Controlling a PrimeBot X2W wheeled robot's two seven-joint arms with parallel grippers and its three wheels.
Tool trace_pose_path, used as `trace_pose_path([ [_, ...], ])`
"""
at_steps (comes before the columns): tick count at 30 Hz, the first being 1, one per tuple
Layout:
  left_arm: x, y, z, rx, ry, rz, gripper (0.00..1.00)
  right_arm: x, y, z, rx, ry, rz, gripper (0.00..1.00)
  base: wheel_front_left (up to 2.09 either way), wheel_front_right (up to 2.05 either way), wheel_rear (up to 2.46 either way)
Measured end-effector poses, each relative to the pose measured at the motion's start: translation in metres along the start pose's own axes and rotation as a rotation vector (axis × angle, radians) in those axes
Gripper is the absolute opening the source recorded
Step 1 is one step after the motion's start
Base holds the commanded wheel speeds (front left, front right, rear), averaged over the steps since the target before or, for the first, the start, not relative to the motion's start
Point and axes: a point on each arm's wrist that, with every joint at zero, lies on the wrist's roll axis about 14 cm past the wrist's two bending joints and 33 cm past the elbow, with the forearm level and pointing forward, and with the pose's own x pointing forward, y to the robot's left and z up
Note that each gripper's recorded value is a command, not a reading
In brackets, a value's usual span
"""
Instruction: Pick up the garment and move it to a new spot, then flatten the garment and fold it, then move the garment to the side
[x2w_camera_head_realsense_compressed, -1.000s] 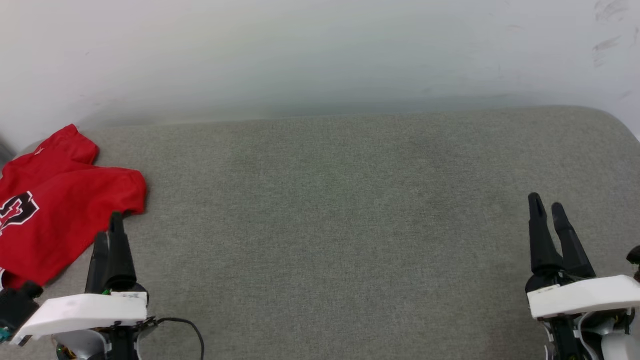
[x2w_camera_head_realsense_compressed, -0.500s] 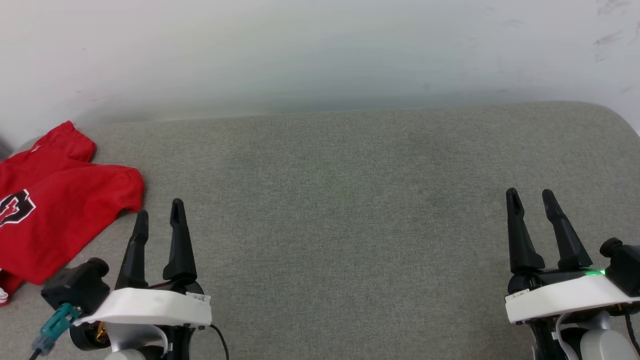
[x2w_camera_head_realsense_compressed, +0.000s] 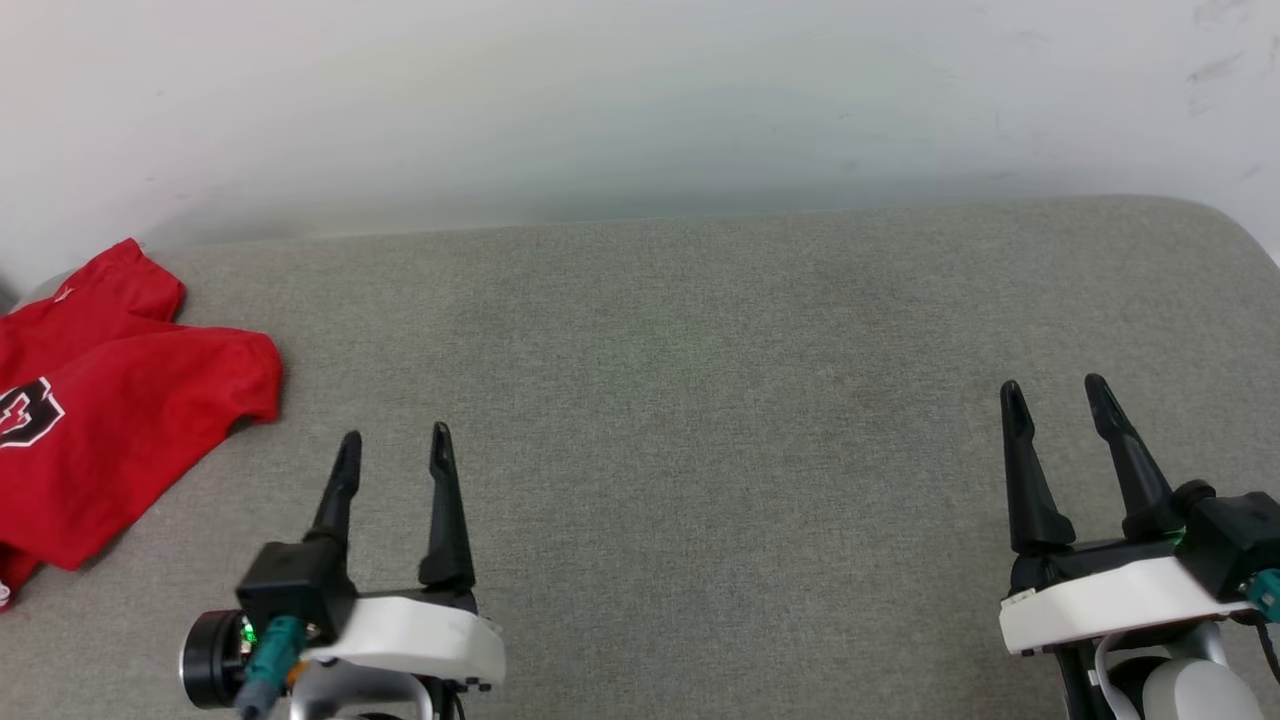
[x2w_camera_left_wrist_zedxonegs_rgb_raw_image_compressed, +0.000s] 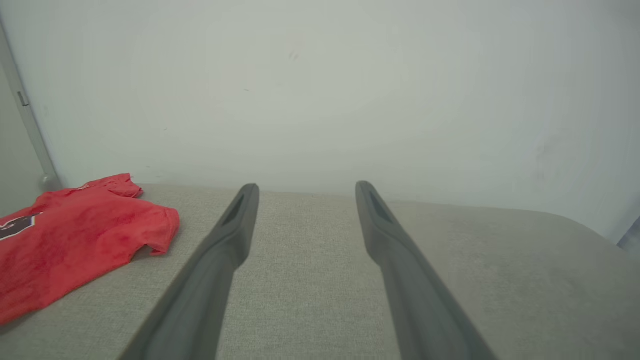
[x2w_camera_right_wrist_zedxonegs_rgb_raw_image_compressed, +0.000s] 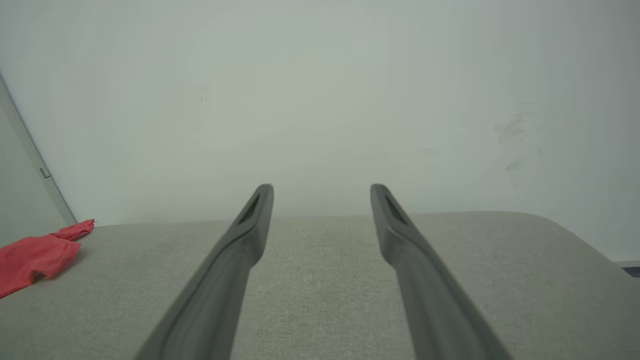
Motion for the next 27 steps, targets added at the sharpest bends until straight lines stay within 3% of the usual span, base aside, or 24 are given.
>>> trace_pose_path([
  [11,-0.007,-0.014,-0.010,0.080,0.010,-0.031,1.00,-0.002,-0.004,-0.004,-0.104,0.006,0.000,1.00,0.00,0.00,0.00],
  [27,-0.008,-0.005,-0.006,-0.023,-0.027,-0.042,1.00,-0.006,-0.004,-0.017,-0.062,0.024,-0.006,1.00,0.00,0.00,0.00],
])
